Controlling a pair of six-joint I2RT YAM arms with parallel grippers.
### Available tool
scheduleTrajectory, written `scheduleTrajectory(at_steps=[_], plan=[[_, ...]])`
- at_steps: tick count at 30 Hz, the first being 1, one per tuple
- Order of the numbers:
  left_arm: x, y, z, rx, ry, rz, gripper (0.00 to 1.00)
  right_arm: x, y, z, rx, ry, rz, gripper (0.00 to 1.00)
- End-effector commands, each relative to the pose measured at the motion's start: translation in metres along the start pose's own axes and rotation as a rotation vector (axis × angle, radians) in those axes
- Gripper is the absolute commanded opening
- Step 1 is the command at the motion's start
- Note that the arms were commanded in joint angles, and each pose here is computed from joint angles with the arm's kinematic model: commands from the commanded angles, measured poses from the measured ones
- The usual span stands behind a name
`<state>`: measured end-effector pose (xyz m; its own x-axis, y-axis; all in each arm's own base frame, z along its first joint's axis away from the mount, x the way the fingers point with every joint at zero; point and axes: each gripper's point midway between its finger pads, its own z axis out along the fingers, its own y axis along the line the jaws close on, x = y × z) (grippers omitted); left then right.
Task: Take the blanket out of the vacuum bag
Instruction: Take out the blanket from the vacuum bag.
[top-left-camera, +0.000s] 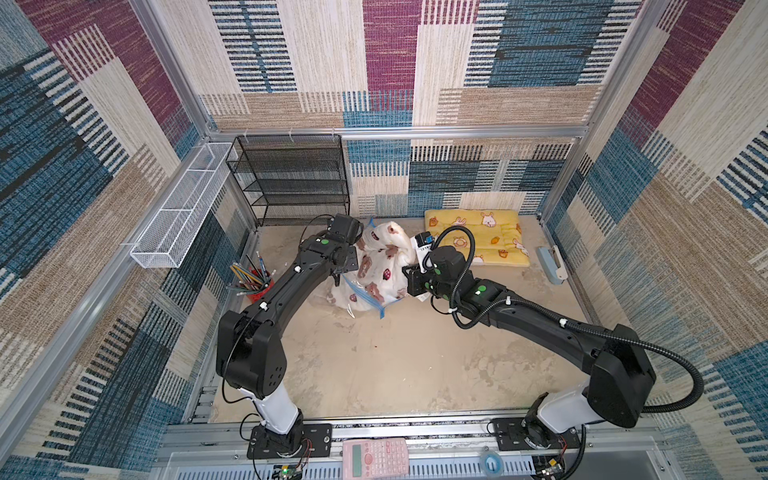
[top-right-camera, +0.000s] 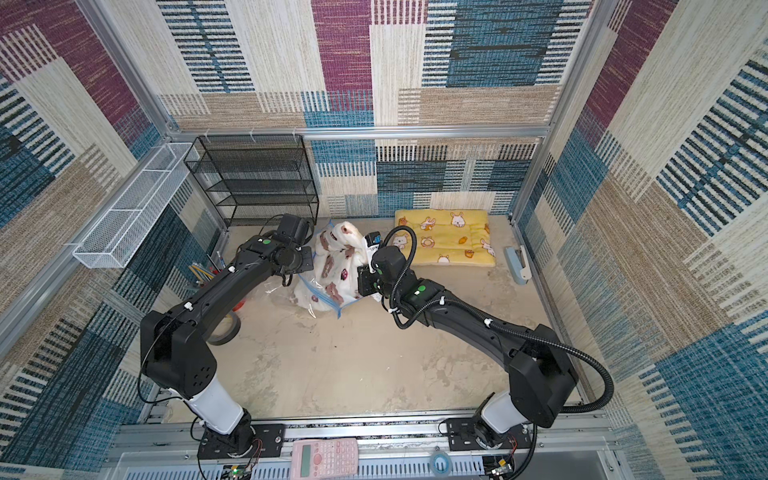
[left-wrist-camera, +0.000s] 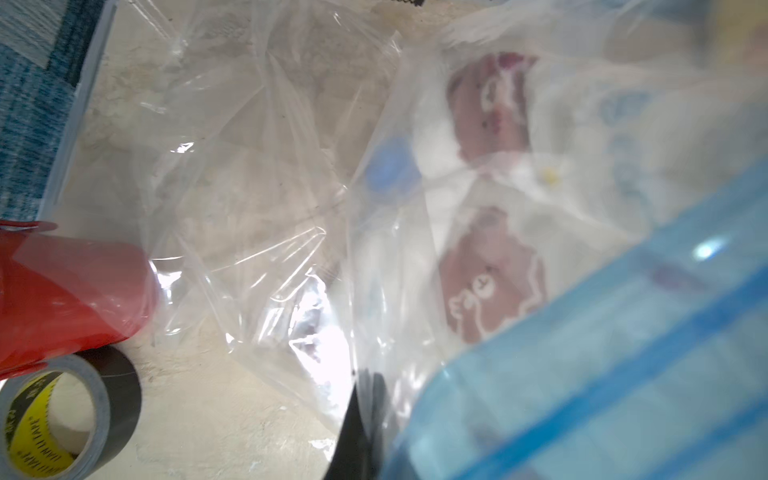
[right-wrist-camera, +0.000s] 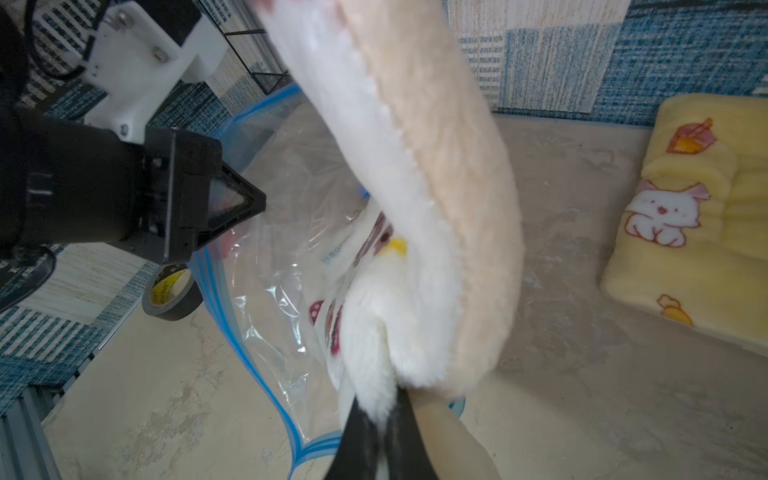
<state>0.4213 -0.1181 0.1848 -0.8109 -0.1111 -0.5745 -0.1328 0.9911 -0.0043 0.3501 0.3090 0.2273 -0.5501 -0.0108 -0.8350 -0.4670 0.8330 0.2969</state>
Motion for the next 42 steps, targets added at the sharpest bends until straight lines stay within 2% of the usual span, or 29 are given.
scheduleTrajectory(at_steps=[1,5,14,18,22,28,31,34,36,38,42], plan=[[0.000,-0.024,0.006,0.117,0.021,0.090,0.00,-0.002,-0.014,0.003,0.057,-0.068,0.099,0.00],[-0.016,-0.016,0.006,0.048,-0.026,0.134,0.00,0.008,-0.016,0.006,0.035,-0.091,0.143,0.00],[-0.025,-0.027,0.011,0.075,-0.051,0.339,0.00,0.017,0.001,0.014,-0.084,-0.082,0.159,0.00],[-0.028,-0.017,0.013,0.026,-0.088,0.397,0.00,0.026,0.014,0.019,-0.158,-0.039,0.157,0.00],[-0.025,-0.013,0.020,0.004,-0.097,0.418,0.00,0.034,0.022,0.024,-0.207,-0.008,0.149,0.00],[-0.013,0.013,0.033,-0.139,-0.043,0.390,0.00,0.036,0.020,0.020,-0.211,-0.026,0.137,0.00],[0.006,0.003,0.033,-0.062,-0.015,0.423,0.00,0.038,0.021,0.018,-0.222,-0.027,0.132,0.00],[0.017,-0.017,0.028,0.055,-0.067,0.451,0.00,0.040,0.030,0.014,-0.285,-0.029,0.127,0.00],[0.022,-0.027,0.025,0.114,-0.105,0.486,0.00,0.041,0.045,0.005,-0.379,-0.046,0.101,0.00],[0.023,-0.026,0.024,0.106,-0.100,0.487,0.00,0.044,0.046,0.002,-0.395,-0.049,0.099,0.00],[0.029,-0.022,0.031,0.091,-0.096,0.476,0.00,0.048,0.035,0.005,-0.328,-0.032,0.096,0.00]])
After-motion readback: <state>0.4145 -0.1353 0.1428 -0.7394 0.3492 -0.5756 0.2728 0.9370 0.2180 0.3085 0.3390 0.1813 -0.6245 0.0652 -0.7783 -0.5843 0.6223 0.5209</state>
